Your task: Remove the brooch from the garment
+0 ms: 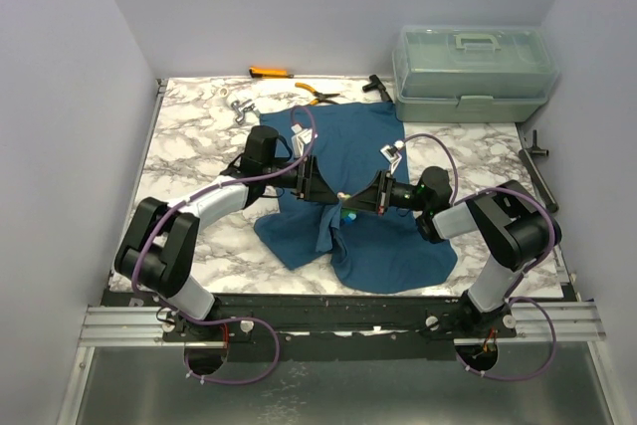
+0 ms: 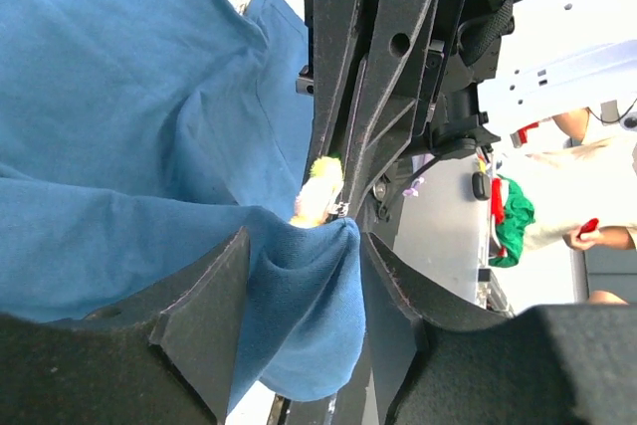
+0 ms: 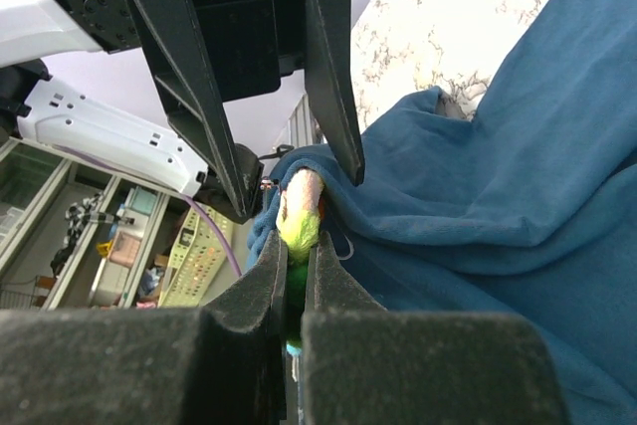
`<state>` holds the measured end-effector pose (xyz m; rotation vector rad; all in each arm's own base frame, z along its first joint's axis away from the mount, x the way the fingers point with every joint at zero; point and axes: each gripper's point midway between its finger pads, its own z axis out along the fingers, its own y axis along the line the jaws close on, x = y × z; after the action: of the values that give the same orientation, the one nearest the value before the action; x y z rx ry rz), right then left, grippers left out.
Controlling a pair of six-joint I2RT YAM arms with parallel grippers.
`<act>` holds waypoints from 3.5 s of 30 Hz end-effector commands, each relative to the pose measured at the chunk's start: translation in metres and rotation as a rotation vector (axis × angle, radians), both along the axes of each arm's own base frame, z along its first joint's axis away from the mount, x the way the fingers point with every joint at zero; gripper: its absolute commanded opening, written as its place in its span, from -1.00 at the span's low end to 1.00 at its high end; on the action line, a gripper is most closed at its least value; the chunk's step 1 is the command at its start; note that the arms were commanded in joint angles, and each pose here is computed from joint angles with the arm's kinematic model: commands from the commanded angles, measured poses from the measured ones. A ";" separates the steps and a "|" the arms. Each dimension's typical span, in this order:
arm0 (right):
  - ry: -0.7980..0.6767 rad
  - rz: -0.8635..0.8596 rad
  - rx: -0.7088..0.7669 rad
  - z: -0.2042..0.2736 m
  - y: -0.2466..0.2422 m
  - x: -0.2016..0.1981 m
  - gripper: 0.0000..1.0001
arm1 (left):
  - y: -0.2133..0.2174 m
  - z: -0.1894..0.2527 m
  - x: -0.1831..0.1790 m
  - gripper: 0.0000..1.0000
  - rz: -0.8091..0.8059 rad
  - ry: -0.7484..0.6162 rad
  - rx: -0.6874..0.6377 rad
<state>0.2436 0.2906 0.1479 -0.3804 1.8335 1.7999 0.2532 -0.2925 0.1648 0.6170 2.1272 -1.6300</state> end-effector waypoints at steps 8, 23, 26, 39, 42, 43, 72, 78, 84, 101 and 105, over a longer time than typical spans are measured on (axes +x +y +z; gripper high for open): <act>-0.001 -0.048 0.014 0.002 -0.003 0.007 -0.99 | -0.015 0.002 0.006 -0.12 0.018 0.015 0.010; -0.042 -0.060 0.014 0.007 -0.005 0.005 -0.99 | -0.016 -0.006 0.010 -0.35 0.052 0.061 0.030; -0.052 -0.067 0.012 0.008 -0.006 0.006 -0.99 | -0.015 -0.008 0.010 -0.42 0.059 0.070 0.044; -0.066 -0.075 -0.002 0.005 -0.007 0.009 -0.99 | -0.012 0.000 0.005 -0.09 0.027 0.072 0.032; -0.062 -0.076 -0.004 0.003 -0.008 0.009 -0.99 | -0.012 0.009 0.007 0.12 0.021 0.063 0.011; -0.064 -0.078 -0.005 0.003 -0.008 0.009 -0.99 | -0.012 0.012 0.008 0.15 0.027 0.056 0.009; 0.002 -0.102 -0.010 -0.003 -0.007 0.016 -0.99 | -0.016 -0.005 0.023 -0.08 0.104 0.048 0.068; 0.008 -0.102 -0.007 -0.003 -0.006 0.017 -0.99 | -0.018 -0.009 0.019 -0.04 0.092 0.057 0.072; -0.002 -0.099 -0.002 -0.001 -0.006 0.016 -0.99 | -0.019 -0.011 0.020 -0.11 0.097 0.060 0.080; -0.011 -0.133 -0.004 0.000 -0.013 0.021 -0.99 | -0.012 -0.015 0.015 -0.46 0.088 0.079 0.107; -0.021 -0.135 0.001 0.002 -0.015 0.021 -0.99 | -0.011 -0.010 0.013 -0.16 0.075 0.084 0.091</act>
<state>0.2580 0.2806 0.1402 -0.2626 1.8635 1.7309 0.2663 -0.3086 0.1561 0.5035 2.2418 -1.5602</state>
